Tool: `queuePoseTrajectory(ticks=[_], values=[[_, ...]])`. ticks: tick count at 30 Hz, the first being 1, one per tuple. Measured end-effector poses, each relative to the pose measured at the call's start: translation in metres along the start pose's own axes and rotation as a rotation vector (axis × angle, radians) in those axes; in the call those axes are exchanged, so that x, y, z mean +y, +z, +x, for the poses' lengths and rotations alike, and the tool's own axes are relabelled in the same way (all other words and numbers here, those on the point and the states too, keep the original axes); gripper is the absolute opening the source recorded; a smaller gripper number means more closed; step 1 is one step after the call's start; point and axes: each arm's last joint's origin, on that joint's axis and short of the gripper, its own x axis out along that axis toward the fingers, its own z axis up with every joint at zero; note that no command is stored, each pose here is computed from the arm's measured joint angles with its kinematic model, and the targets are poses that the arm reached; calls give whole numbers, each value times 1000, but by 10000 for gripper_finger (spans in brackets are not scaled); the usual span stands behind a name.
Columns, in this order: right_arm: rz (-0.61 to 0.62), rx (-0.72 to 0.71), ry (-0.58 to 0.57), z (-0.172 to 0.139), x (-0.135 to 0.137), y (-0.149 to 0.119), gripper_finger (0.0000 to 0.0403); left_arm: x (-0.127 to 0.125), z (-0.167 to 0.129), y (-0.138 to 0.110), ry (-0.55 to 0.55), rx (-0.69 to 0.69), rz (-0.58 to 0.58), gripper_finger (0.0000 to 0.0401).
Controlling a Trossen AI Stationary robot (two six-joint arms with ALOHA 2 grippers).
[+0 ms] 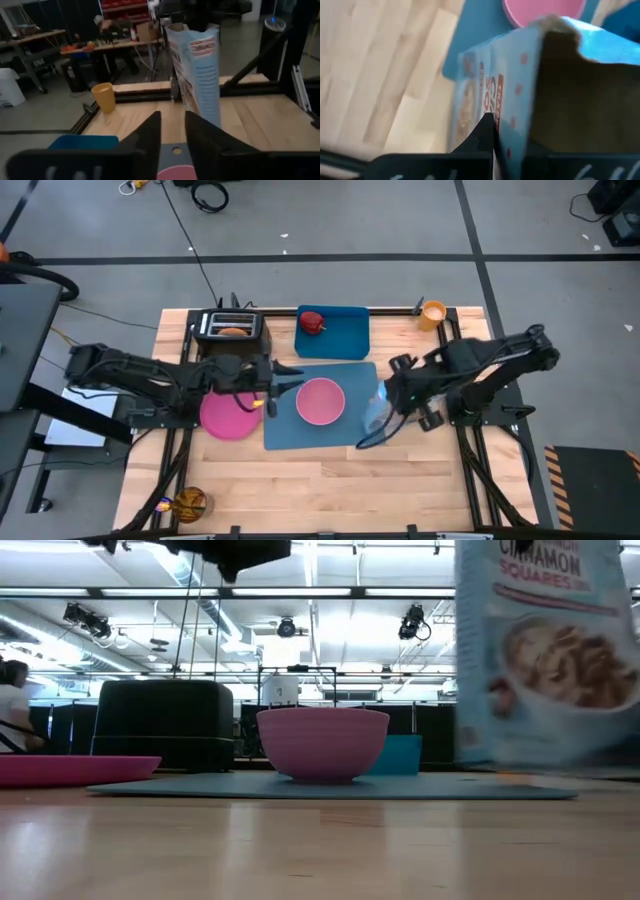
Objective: Arrange a breakfast setting
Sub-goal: Pour the cereal from the cereal box into the pink bowl
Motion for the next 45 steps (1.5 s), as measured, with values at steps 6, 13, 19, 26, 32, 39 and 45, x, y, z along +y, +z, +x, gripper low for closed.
queuePoseTrajectory(ticks=[6,13,19,26,32,39,45], values=[[-12,-55,-3,15,7,22,6,-14,15,4,-44,37,-28,182],[-6,-87,-78,26,6,37,27,-47,31,-14,-85,51,11,194],[-9,-178,-92,23,2,44,81,-56,50,-26,-4,-1,44,203],[-10,-281,-106,-3,0,30,147,-53,70,-42,38,-53,9,256],[7,-397,-119,-34,-1,8,198,-60,82,-58,38,-83,3,283],[79,-538,-165,-70,-3,-24,217,-73,95,-62,18,-82,4,283],[128,-597,-173,-80,-2,-48,211,-76,111,-62,62,10,17,283]])
